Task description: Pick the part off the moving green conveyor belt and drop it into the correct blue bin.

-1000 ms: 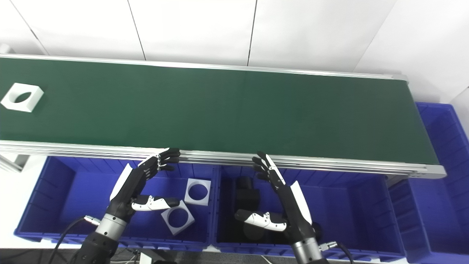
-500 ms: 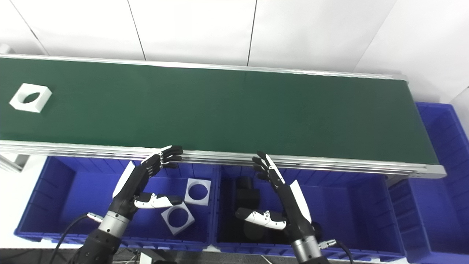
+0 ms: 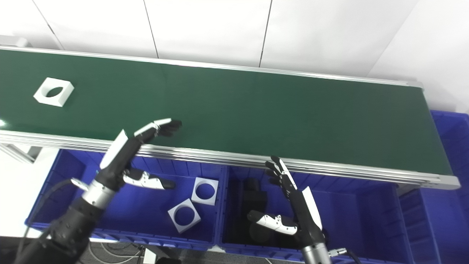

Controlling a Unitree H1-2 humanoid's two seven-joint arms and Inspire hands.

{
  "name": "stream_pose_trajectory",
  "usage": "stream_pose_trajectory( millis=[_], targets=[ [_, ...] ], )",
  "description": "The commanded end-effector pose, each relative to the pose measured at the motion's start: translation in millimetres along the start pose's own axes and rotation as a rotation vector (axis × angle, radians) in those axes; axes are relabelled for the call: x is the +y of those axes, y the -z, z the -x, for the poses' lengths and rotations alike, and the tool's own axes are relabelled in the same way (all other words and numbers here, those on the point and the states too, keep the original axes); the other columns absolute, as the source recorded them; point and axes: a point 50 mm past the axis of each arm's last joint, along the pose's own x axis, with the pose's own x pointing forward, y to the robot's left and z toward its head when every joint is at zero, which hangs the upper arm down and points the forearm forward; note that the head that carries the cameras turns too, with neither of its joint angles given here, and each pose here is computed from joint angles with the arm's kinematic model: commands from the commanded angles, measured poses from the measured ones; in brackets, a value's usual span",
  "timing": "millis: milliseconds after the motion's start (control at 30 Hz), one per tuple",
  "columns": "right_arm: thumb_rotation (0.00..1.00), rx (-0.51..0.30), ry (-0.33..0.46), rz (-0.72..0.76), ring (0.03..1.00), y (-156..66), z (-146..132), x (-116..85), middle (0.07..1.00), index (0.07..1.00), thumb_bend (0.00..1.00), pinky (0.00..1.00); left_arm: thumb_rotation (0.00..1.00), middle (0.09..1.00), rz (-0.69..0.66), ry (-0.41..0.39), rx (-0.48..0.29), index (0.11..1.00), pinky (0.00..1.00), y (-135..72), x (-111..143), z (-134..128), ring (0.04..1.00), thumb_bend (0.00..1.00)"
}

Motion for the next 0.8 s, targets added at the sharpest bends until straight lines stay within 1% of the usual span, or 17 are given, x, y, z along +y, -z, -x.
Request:
stream_pose_trajectory(
  millis=[0,33,67,133,367,600,767],
  targets=[
    [0.52,-0.085,0.011,0.004,0.866,-7,-4,-5,0.904,0.975,0.86,0.81,0.45,0.846,-0.046,0.009,-0.074,0.845,0.82,-9,18,-8,0.836,0.94],
    [0.52,-0.085,0.011,0.008,0.864,-6,-4,-6,0.903,0.975,0.86,0.81,0.46,0.849,-0.069,0.018,-0.082,0.849,0.82,-10,25,-10,0.838,0.94],
    [0.52,-0.085,0.011,0.011,0.863,-5,-4,-6,0.902,0.974,0.86,0.81,0.47,0.847,-0.095,0.026,-0.090,0.849,0.80,-11,31,-12,0.829,0.94],
    [0.52,-0.084,0.010,0.008,0.864,-4,-3,-7,0.903,0.973,0.87,0.81,0.46,0.845,-0.115,0.041,-0.101,0.847,0.78,-12,40,-15,0.819,0.94],
    [0.50,-0.080,0.012,-0.006,0.867,0,-4,-9,0.904,0.975,0.86,0.81,0.38,0.855,-0.171,0.086,-0.121,0.846,0.79,-17,64,-28,0.830,0.92],
    [0.50,-0.055,0.009,0.002,0.866,8,-1,-16,0.902,0.977,0.86,0.81,0.36,0.857,-0.190,0.095,-0.123,0.844,0.78,-15,63,-37,0.829,0.91],
    [0.50,-0.047,0.003,-0.008,0.872,10,0,-19,0.908,0.981,0.86,0.83,0.38,0.855,-0.202,0.097,-0.114,0.844,0.77,-12,57,-37,0.823,0.92]
  ],
)
